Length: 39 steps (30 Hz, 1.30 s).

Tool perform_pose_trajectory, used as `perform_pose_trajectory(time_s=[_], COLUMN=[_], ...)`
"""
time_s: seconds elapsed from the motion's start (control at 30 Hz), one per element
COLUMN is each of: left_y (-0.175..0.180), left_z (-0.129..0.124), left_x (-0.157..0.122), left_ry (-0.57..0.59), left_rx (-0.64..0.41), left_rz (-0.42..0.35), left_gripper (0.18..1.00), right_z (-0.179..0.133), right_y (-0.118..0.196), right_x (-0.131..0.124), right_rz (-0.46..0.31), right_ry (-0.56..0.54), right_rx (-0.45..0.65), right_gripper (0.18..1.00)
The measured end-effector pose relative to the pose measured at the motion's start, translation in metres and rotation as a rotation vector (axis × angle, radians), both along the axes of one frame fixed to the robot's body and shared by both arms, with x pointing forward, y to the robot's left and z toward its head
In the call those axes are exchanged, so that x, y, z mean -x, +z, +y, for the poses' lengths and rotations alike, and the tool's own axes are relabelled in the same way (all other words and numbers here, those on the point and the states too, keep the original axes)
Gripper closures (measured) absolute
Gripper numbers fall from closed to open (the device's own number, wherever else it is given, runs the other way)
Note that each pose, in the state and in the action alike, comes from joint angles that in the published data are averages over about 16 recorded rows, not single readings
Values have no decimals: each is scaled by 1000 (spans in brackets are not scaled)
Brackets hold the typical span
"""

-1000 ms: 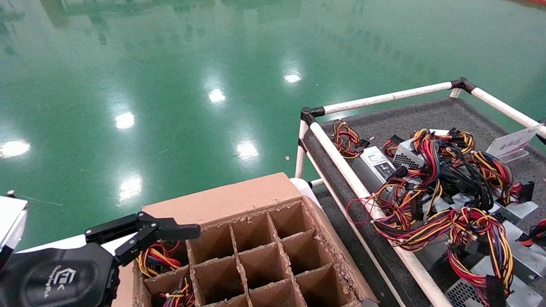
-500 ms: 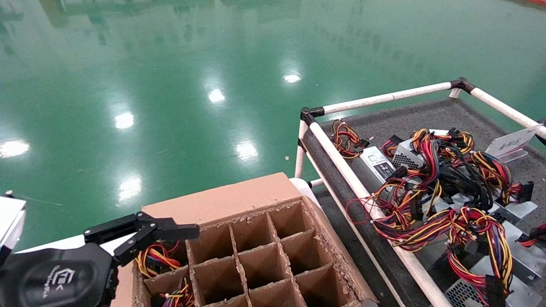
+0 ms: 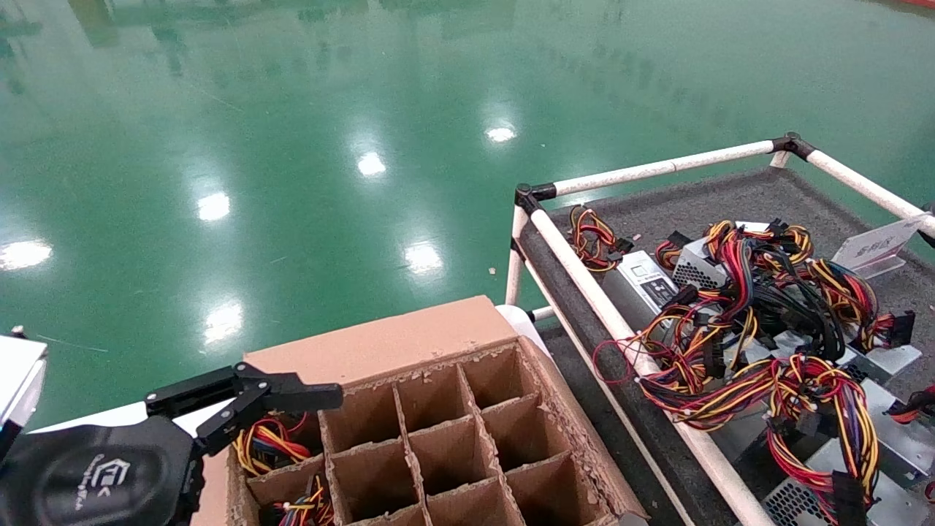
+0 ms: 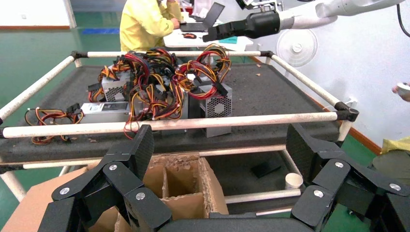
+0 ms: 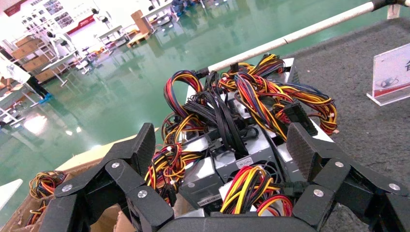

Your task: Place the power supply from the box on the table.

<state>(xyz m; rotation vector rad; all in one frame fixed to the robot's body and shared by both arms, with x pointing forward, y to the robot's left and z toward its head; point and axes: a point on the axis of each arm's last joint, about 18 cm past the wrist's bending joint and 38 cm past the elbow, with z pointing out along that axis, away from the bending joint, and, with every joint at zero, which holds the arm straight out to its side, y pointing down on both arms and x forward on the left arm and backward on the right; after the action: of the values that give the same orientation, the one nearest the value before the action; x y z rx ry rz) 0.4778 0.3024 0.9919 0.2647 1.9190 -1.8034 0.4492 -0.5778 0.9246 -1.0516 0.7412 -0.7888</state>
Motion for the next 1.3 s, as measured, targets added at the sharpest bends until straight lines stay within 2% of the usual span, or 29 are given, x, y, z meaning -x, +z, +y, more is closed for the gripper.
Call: perform_pose_trajectory(time_s=[0.33, 0.6, 1.3], left_y=[0, 0, 0], left_z=[0, 0, 0], left_x=[0, 0, 0], left_ry=[0, 0, 0], left_rx=[0, 0, 0], left_rz=[0, 0, 0], left_gripper=[184, 184, 184], right_z=[47, 93, 200], right_y=[3, 10, 38], right_x=[-18, -30, -36], right_rz=[-18, -47, -167], right_ry=[164, 313, 614], right_rx=[22, 72, 318], right_gripper=[182, 179, 179])
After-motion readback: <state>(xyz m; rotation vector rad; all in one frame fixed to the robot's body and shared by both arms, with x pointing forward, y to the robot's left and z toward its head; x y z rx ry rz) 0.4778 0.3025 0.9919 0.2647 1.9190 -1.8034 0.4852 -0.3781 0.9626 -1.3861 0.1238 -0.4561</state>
